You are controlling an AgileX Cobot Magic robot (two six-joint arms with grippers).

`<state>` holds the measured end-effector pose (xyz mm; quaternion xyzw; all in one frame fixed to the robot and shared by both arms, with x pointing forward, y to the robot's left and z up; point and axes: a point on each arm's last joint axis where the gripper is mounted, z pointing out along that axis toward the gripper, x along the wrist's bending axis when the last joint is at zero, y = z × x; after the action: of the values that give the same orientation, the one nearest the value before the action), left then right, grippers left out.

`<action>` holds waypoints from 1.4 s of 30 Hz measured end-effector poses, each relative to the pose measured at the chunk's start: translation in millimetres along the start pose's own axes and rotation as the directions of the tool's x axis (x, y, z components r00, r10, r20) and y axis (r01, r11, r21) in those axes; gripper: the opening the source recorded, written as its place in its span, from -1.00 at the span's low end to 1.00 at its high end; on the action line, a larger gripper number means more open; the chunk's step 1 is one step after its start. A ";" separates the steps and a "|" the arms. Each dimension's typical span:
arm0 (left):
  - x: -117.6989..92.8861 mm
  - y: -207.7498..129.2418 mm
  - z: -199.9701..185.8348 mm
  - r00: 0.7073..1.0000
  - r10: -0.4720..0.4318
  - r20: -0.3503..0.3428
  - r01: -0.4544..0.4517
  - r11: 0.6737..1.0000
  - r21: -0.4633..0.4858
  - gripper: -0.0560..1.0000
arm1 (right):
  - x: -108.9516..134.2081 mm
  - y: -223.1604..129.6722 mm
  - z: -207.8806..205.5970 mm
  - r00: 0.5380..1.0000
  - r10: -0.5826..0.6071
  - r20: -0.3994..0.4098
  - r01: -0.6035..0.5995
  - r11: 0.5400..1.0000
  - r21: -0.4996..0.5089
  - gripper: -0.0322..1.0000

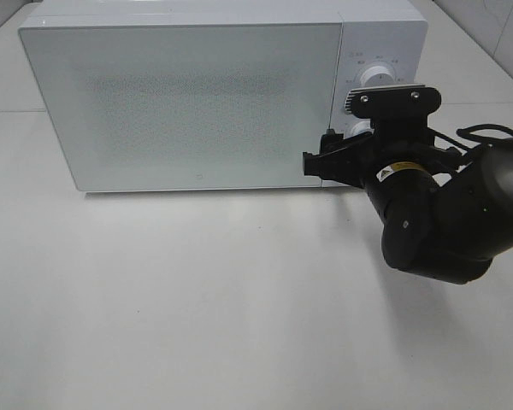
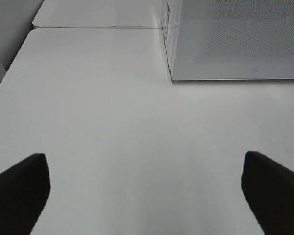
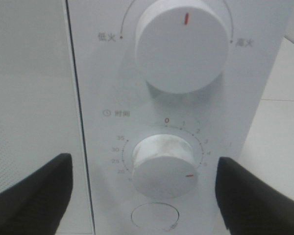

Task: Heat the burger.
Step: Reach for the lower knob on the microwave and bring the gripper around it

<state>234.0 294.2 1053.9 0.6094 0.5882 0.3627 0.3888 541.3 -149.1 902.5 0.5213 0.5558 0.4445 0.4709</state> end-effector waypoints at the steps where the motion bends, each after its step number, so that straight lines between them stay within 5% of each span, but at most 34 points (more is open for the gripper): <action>1: 0.0 0.0 0.0 1.000 0.000 0.000 0.000 1.000 0.000 0.98 | 0.0 0.0 0.0 1.000 0.000 0.000 0.000 1.000 0.000 0.54; 36: 0.0 0.0 0.0 1.000 0.000 0.000 0.000 1.000 0.000 0.98 | 2.6 -8.0 19.1 0.999 0.020 0.026 -0.020 1.000 -0.002 0.52; 42: 0.0 0.0 0.0 1.000 0.000 0.000 0.000 1.000 0.000 0.98 | 2.3 -6.9 19.1 0.999 0.020 0.029 -0.020 1.000 -0.013 0.37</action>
<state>234.0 294.2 1053.9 0.6094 0.5882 0.3627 0.3888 559.0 -147.2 892.5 0.5302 0.5408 0.4451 0.4779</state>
